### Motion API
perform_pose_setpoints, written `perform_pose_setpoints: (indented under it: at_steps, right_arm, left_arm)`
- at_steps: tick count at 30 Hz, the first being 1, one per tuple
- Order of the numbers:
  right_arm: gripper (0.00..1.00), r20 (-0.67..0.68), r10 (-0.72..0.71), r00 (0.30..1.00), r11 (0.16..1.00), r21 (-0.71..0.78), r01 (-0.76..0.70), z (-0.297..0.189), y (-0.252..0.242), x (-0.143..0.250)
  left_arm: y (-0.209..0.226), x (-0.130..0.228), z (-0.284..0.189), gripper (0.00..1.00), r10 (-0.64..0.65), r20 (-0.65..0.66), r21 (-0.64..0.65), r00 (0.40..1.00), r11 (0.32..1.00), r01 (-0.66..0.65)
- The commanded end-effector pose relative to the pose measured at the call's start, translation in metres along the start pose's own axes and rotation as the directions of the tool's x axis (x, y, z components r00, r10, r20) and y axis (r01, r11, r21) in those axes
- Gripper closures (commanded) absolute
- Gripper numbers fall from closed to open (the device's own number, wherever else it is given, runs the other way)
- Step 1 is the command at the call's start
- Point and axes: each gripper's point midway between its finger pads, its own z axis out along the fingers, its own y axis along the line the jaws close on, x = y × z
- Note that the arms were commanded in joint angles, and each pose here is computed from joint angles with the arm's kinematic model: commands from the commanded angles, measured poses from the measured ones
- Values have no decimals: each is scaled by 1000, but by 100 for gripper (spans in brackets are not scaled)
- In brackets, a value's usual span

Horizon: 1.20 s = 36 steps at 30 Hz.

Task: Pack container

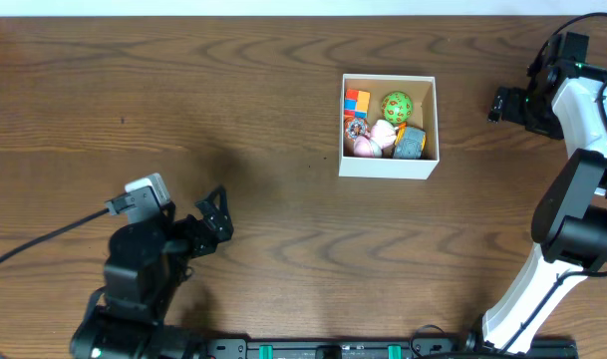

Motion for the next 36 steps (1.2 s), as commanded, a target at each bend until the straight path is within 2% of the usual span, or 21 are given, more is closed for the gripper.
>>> perform_pose_setpoints:
  at_steps: [1,5,10,14,19,22,25,29,33,36]
  right_arm:
    - [1,-8,19,1000,1000,2,-19,2,-2,2]
    - [1,-8,19,1000,1000,2,-19,2,-2,2]
    - [1,-8,19,1000,1000,2,-19,2,-2,2]
    - [1,-8,19,1000,1000,2,-19,2,-2,2]
    - [1,-8,19,1000,1000,2,-19,2,-2,2]
    - [1,-8,19,1000,1000,2,-19,2,-2,2]
    - [1,-8,19,1000,1000,2,-19,2,-2,2]
    - [1,-8,19,1000,1000,2,-19,2,-2,2]
    - [1,-8,19,1000,1000,2,-19,2,-2,2]
    - [1,-8,19,1000,1000,2,-19,2,-2,2]
  left_arm:
    - [12,13,5,2,-139,-44,-56,989,989,137]
    - [26,34,7,2,-146,-126,-136,981,982,128]
    - [30,37,7,2,-158,-139,-158,978,978,136]
    - [29,36,10,2,46,-164,-128,985,989,-67]
    - [22,29,20,2,350,-171,-57,921,930,-364]
    - [15,23,28,2,460,-117,-19,880,885,-465]
    - [12,21,36,2,514,-57,-4,856,857,-515]
    - [9,19,46,2,543,88,23,835,837,-547]
    - [2,30,49,2,593,271,120,758,760,-638]
    - [11,37,50,2,574,374,132,729,745,-654]
